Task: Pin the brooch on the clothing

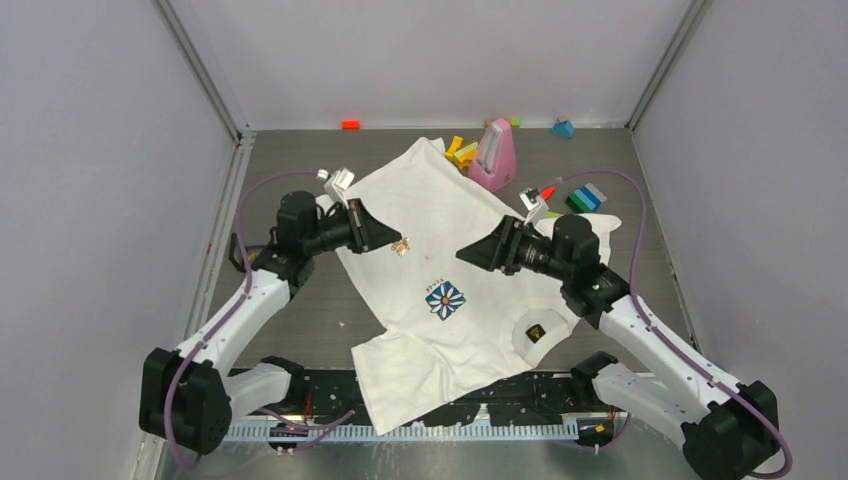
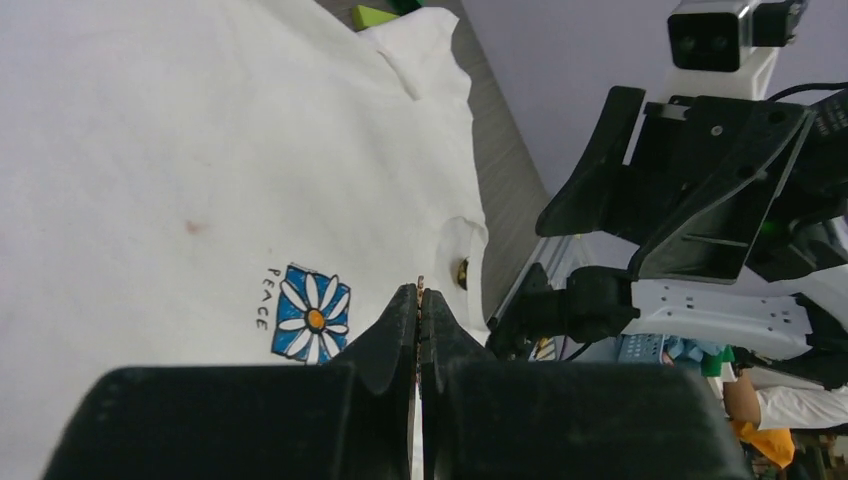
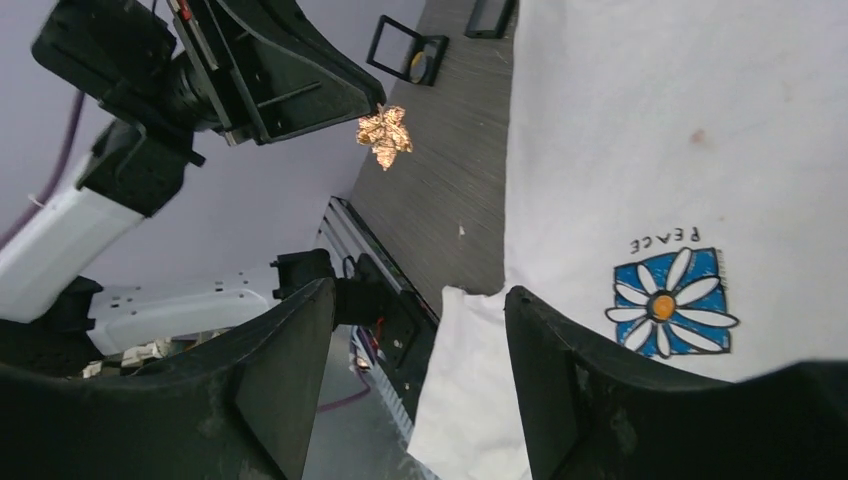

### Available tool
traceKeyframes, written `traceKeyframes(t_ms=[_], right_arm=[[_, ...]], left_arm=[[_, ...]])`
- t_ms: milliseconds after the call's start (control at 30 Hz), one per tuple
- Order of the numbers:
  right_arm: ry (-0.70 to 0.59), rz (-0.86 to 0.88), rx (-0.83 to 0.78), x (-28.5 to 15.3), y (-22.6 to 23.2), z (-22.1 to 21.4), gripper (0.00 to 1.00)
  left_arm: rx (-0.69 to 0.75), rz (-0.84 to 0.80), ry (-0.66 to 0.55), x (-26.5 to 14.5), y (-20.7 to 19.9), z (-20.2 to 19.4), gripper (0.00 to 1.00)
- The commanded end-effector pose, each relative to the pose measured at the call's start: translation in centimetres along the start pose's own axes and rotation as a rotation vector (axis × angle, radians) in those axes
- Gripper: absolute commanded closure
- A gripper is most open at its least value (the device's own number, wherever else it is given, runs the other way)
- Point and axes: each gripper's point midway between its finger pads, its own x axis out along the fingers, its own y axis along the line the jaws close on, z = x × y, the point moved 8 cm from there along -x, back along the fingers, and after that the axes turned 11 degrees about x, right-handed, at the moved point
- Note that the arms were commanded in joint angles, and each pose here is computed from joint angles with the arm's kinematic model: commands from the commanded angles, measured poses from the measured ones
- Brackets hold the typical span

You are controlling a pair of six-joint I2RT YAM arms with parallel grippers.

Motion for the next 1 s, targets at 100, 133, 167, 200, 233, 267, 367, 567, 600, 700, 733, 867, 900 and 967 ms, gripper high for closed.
traceKeyframes(t_ms=[100, 133, 167, 200, 233, 267, 367, 567, 600, 700, 733, 867, 900, 967], right_arm=[[-0.187, 0.208, 0.023, 1.3, 4.9, -1.5, 0.35], [-0.217, 0.217, 0.022, 1.5, 5.2, -1.4, 0.36], [-0.215, 0.213, 0.024, 2.0, 5.3, -1.9, 0.37], [-0.207, 0.230, 0.019, 2.3, 5.7, -2.4, 0.38], [-0.213, 0.216, 0.020, 2.7, 5.5, -2.4, 0.39], [-0.209, 0.231, 0.016, 2.9, 5.8, -2.6, 0.40], [-0.211, 0.258, 0.013, 3.7, 6.2, -2.7, 0.43], [-0.228, 0.301, 0.010, 4.3, 7.0, -2.6, 0.50], [-0.229, 0.305, 0.009, 4.4, 7.2, -2.6, 0.51], [-0.233, 0.316, 0.005, 4.4, 7.5, -2.4, 0.54], [-0.231, 0.320, 0.002, 4.4, 7.6, -2.4, 0.55], [-0.226, 0.328, -0.001, 4.5, 7.9, -2.3, 0.56], [-0.226, 0.330, -0.001, 4.5, 7.9, -2.3, 0.56], [-0.228, 0.333, 0.000, 4.6, 8.0, -2.2, 0.57]], left_arm=[[-0.154, -0.043, -0.432, 0.4, -5.4, 2.6, 1.00], [-0.177, -0.044, -0.448, 0.4, -5.8, 2.6, 1.00], [-0.197, -0.049, -0.466, 0.2, -6.3, 2.6, 1.00], [-0.217, -0.055, -0.485, 0.2, -6.7, 2.4, 1.00], [-0.235, -0.063, -0.508, 0.0, -7.0, 2.5, 1.00], [-0.249, -0.066, -0.517, 0.0, -7.3, 2.3, 1.00], [-0.278, -0.068, -0.548, -0.3, -7.8, 2.1, 1.00], [-0.303, -0.090, -0.561, -0.7, -8.4, 2.0, 1.00], [-0.306, -0.091, -0.560, -0.7, -8.4, 2.0, 1.00], [-0.311, -0.093, -0.556, -0.6, -8.5, 1.9, 1.00], [-0.311, -0.095, -0.555, -0.6, -8.5, 1.9, 1.00], [-0.311, -0.098, -0.552, -0.6, -8.6, 1.8, 1.00], [-0.313, -0.098, -0.548, -0.5, -8.6, 1.8, 1.00], [-0.316, -0.101, -0.541, -0.4, -8.7, 1.7, 1.00]])
